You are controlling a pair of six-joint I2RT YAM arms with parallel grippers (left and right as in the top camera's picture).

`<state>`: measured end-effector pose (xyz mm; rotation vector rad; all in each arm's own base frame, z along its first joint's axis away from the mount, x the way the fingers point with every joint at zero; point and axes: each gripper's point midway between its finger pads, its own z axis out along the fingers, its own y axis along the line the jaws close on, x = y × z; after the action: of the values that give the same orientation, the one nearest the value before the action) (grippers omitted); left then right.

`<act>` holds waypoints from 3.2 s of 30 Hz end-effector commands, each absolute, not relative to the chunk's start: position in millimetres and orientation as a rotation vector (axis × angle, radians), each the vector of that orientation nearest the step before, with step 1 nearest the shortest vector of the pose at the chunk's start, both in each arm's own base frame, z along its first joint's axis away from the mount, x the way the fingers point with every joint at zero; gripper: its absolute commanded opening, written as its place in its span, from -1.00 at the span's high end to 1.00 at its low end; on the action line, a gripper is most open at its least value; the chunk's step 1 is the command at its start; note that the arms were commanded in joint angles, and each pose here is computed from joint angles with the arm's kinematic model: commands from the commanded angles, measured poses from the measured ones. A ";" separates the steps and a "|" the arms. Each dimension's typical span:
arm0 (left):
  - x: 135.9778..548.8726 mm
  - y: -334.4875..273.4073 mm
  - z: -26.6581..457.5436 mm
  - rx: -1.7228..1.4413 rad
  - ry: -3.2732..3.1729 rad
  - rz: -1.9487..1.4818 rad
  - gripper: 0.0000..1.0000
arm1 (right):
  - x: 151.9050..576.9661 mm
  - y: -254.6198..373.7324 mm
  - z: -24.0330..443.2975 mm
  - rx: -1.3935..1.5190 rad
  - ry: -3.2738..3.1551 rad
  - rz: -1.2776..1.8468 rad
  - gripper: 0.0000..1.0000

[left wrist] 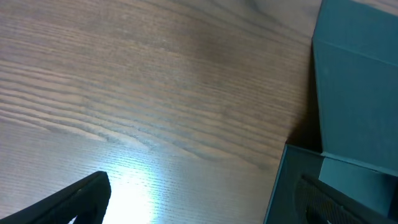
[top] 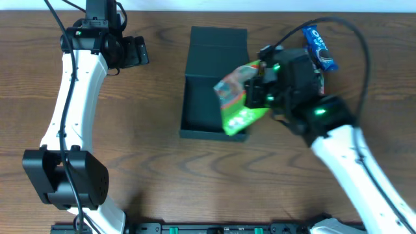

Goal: Pack container
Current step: 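Carry the green bag into the box and release it with the right gripper, then move the right gripper back to the snacks and grasp the blue Oreo pack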

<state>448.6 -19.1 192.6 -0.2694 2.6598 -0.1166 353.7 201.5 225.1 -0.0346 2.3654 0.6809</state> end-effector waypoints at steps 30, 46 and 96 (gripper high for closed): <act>443.0 -18.8 190.4 -0.256 2.689 -0.112 -0.90 | 354.7 272.0 219.0 -0.017 2.127 0.844 -0.99; 424.9 -40.9 166.3 -0.231 2.784 -0.282 -0.90 | 327.5 254.9 59.2 -0.107 2.626 0.535 0.97; 341.3 -147.3 46.8 -0.218 2.972 -0.881 0.88 | 372.9 224.6 6.1 -0.183 2.781 0.169 0.97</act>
<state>343.2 -147.4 49.6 -0.1996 2.9613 -0.8738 373.2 221.9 12.5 -0.1398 2.7717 0.1466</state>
